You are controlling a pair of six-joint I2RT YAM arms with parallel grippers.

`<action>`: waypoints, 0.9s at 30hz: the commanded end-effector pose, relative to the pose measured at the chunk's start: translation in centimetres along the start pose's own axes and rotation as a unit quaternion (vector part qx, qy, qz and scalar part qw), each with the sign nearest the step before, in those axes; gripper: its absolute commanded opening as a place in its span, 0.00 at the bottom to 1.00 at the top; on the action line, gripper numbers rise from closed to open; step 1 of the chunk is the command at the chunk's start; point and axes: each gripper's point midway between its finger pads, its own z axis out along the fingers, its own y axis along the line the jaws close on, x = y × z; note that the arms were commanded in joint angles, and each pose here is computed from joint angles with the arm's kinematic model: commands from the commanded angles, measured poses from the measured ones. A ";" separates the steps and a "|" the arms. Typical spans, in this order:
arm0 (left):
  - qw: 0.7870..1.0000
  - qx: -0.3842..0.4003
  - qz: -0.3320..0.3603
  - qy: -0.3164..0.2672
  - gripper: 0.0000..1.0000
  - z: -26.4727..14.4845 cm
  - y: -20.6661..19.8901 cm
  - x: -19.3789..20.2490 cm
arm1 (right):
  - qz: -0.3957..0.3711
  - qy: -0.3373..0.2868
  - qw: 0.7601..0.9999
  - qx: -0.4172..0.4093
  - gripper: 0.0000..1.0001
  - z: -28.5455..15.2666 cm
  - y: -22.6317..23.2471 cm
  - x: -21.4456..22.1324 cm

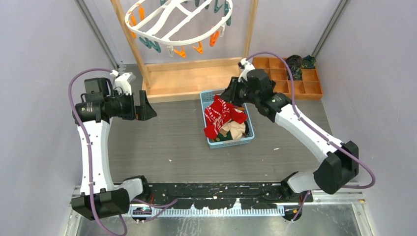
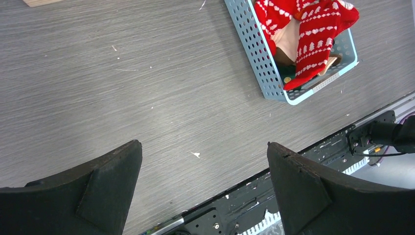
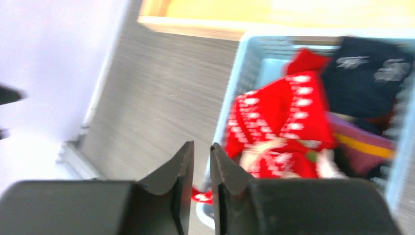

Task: Remove the socks clipped to the hanger
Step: Place the sock in the bin.

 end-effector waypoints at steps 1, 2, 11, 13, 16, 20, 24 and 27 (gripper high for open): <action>1.000 -0.006 0.005 -0.024 1.00 -0.6 0.3 -1.5 | 0.092 0.051 0.981 -0.165 0.21 0.2 6.5 3.7; 1.000 -0.007 0.003 -0.026 1.00 -0.7 0.5 -1.7 | 0.112 0.071 0.974 -0.187 0.17 0.5 7.1 5.1; 1.000 -0.015 -0.006 -0.023 1.00 -0.9 1.3 -1.9 | 0.257 0.114 0.949 -0.144 0.02 5.2 -1.1 12.7; 1.000 -0.013 -0.008 -0.024 1.00 -1.0 1.2 -2.0 | 0.254 0.107 0.957 -0.093 0.01 6.4 -4.2 13.2; 1.000 -0.014 -0.007 -0.027 1.00 -1.1 1.1 -2.2 | 0.209 0.101 0.972 -0.021 0.01 7.4 -7.2 13.7; 0.999 -0.017 -0.004 -0.030 1.00 -1.3 1.2 -2.2 | 0.181 0.091 0.979 -0.001 0.02 7.0 -7.6 12.6; 0.999 -0.017 -0.007 -0.027 1.00 -1.2 1.4 -2.2 | 0.184 0.062 0.977 -0.086 0.13 4.4 -2.7 7.6; 1.000 -0.015 -0.011 -0.025 1.00 -1.0 1.6 -2.3 | 0.189 0.057 0.973 -0.115 0.15 2.7 -0.4 5.0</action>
